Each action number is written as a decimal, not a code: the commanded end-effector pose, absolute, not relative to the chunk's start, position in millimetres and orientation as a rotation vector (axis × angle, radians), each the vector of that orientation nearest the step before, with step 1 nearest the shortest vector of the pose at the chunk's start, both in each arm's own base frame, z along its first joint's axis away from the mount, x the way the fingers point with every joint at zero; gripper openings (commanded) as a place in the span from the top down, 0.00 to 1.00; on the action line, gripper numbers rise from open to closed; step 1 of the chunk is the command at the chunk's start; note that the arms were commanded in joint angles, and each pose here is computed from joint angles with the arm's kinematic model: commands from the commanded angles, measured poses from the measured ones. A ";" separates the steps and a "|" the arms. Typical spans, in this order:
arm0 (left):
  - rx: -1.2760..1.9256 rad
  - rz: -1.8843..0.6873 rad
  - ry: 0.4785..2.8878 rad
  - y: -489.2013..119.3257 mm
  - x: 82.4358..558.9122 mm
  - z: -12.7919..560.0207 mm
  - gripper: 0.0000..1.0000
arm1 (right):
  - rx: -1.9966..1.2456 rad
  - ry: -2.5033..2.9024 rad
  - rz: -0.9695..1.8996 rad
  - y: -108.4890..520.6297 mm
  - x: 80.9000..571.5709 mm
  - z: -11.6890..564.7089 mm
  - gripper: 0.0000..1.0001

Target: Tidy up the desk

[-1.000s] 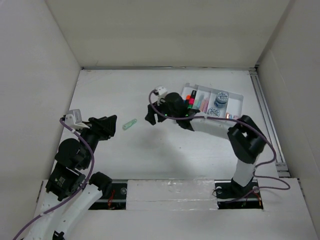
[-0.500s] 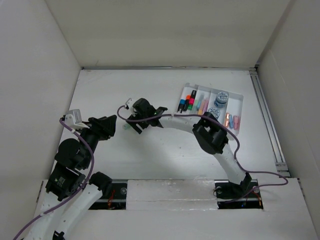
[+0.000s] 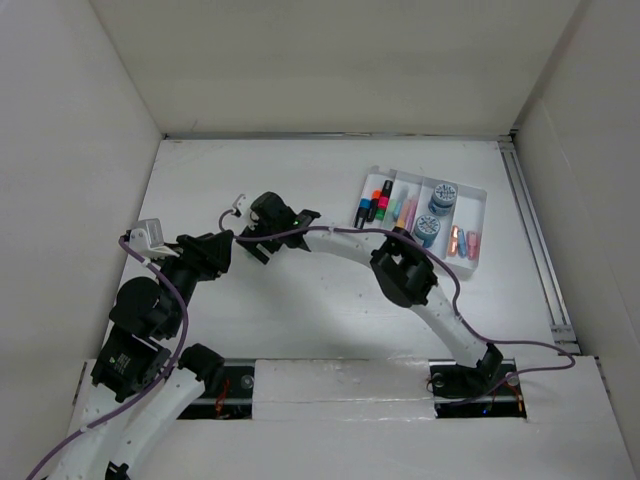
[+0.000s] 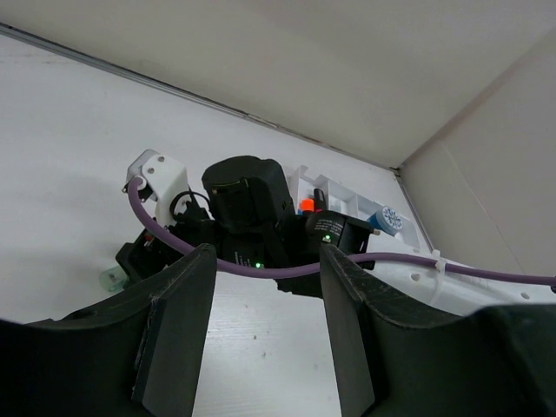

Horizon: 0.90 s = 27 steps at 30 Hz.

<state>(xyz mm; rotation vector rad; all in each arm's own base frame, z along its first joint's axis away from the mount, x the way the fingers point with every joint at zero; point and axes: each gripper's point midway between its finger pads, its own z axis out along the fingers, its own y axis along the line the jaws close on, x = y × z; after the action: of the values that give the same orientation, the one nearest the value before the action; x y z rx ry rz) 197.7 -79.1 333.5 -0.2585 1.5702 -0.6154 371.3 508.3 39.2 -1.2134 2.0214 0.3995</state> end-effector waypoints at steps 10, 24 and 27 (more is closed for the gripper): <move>-0.243 -0.625 1.536 -80.9 199.1 341.3 0.53 | -1.320 1.990 0.610 530.2 343.2 40.1 0.32; -0.245 -0.624 1.540 -81.2 200.1 340.4 0.53 | -1.036 1.934 0.819 495.8 286.2 88.0 0.94; -0.248 -0.621 1.539 -80.5 199.9 340.3 0.53 | -0.876 1.850 0.864 471.8 278.7 138.6 0.95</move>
<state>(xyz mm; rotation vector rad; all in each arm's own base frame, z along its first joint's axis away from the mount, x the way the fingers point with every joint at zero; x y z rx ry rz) 197.6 -79.5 333.5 -0.2564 1.5708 -0.6174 270.7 456.8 46.6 -1.1099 2.0807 0.7034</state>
